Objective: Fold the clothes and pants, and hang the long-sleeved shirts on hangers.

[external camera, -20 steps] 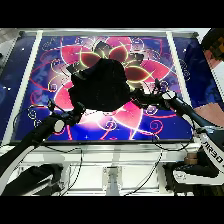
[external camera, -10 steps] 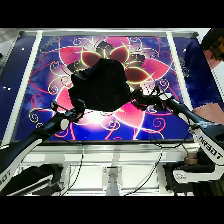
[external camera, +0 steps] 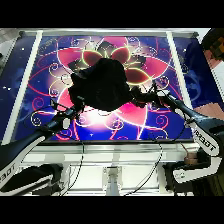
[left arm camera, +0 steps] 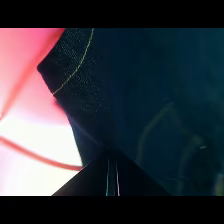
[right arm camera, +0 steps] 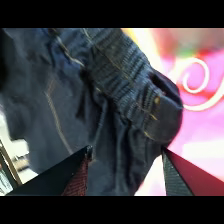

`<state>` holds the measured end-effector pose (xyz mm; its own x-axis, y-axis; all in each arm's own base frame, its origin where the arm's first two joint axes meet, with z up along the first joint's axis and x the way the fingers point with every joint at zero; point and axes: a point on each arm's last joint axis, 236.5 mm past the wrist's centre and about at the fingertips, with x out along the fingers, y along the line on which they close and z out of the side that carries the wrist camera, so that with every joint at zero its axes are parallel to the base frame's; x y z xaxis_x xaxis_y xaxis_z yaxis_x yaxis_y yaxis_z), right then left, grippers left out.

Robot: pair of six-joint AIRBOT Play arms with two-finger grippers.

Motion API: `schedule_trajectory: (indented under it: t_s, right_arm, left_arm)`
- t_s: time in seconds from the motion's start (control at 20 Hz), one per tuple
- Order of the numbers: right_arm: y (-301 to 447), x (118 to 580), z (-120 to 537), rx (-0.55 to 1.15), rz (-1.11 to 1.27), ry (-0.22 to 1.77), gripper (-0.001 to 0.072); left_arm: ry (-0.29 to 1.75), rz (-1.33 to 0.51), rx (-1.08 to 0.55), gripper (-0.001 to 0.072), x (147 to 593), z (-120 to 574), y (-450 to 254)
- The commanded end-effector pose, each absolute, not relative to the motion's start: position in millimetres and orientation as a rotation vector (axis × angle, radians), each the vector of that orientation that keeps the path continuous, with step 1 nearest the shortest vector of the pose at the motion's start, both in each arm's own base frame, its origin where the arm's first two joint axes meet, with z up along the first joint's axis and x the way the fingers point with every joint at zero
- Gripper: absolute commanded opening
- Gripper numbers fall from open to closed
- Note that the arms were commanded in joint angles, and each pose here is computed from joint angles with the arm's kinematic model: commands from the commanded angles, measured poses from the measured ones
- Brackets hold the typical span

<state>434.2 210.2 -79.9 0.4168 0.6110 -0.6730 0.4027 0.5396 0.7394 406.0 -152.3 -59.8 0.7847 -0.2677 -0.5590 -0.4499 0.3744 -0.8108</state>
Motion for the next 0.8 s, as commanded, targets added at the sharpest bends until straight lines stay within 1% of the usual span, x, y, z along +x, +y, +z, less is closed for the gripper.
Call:
schedule_trajectory:
  t_s: [0.0,0.15,0.3,0.35,0.4,0.5,0.55,0.65,0.7,0.75]
  right_arm:
    - [210.3,427.2,-86.9,1.003,0.181,1.227,0.0489]
    - [206.3,432.6,-93.2,1.016,0.149,1.212,0.0488]
    - [203.9,439.0,-103.1,1.062,0.109,1.2,0.0449]
    - [203.0,441.6,-105.4,1.078,0.095,1.193,0.0423]
    - [202.1,444.1,-106.9,1.096,0.082,1.185,0.0389]
    - [198.5,449.7,-107.0,1.109,0.064,1.16,0.038]
    - [196.7,451.8,-107.1,1.108,0.056,1.149,0.0342]
    - [194.1,454.3,-107.3,1.106,0.048,1.136,0.01]
    - [194.3,454.2,-107.2,1.105,0.05,1.137,0.0035]
    - [195.4,453.1,-106.8,1.105,0.054,1.142,0.0033]
  left_arm:
    - [0.622,0.072,-1.218,0.0007,425.8,-32.6,-155.3]
    - [0.55,-0.079,-1.1,0.0006,448.4,15.3,-176.4]
    - [0.477,-0.2,-1.029,0.0006,466.4,74.5,-200.7]
    - [0.479,-0.219,-0.993,0.0007,468.9,86.0,-207.8]
    - [0.498,-0.227,-0.954,0.0006,468.2,89.8,-214.3]
    - [0.554,-0.212,-0.903,0.0007,462.5,81.8,-220.2]
    - [0.591,-0.193,-0.881,0.0007,458.0,71.8,-220.7]
    - [0.675,-0.138,-0.842,0.0007,448.5,49.9,-216.1]
    - [0.702,-0.129,-0.786,0.0007,444.5,41.6,-213.0]
    - [0.716,-0.136,-0.718,0.0007,441.9,36.5,-210.8]
